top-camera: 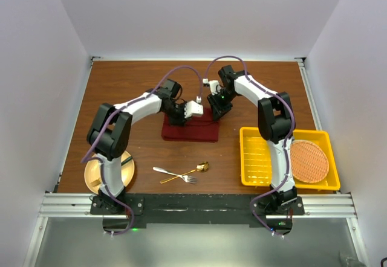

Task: Fold the napkin into a case and place the utensils inside
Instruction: Fold the lower triangle-folded napkin at the center of the board.

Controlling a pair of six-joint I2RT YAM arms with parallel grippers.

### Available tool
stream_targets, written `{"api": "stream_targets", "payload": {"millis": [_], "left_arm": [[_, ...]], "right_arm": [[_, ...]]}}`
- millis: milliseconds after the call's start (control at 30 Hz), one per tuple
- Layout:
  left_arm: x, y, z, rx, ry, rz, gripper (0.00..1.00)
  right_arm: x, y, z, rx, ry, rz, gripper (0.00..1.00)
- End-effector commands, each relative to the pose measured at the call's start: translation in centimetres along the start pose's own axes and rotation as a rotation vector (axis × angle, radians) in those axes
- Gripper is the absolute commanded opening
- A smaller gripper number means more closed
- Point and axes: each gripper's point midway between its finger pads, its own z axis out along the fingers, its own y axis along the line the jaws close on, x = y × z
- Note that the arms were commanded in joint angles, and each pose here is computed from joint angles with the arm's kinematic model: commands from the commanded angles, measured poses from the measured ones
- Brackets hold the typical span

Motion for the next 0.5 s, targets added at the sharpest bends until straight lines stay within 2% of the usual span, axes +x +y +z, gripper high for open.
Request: {"api": "stream_targets", "payload": {"millis": [0,33,100,200,300,333,367,433,467], "left_arm": [[-5.4,4.0,-7.4,-0.105,-0.209,-0.153,0.27],[-5.9,4.7,-8.1,-0.123,-0.240,-0.244,0.29],[-6.5,7.1,-9.4,-0.185,-0.285,-0.303,0.33],[-6.0,8.7,-9.1,-0.185,-0.327,-0.453,0.39],[-6.0,9.1,-8.1,-0.112,-0.419,-0.616,0.42],[-6.8,8.5,-8.0,-0.043,-0.467,-0.712,0.43],[-7.4,9.3,-7.8,-0.037,-0.524,-0.736,0.45],[-8.0,8.7,-7.1,0.048,-0.580,-0.911,0.48],[-8.9,9.2,-7.2,0.065,-0.637,-0.896,0.50]], "right_arm": [[0.7,-1.6,0.8,0.069,0.025,-0.033,0.31],[0.6,-1.6,0.7,0.066,0.022,-0.033,0.31],[0.6,-1.6,0.9,0.064,0.021,-0.028,0.31],[0.7,-1.6,1.0,0.063,0.021,-0.021,0.31],[0.6,-1.7,1.1,0.063,0.019,-0.024,0.31],[0.4,-1.8,1.1,0.068,0.014,-0.029,0.31],[0.3,-1.9,1.1,0.073,0.011,-0.034,0.31],[0.1,-2.2,1.2,0.079,0.006,-0.048,0.31],[0.0,-2.3,1.4,0.084,0.006,-0.054,0.30]]}}
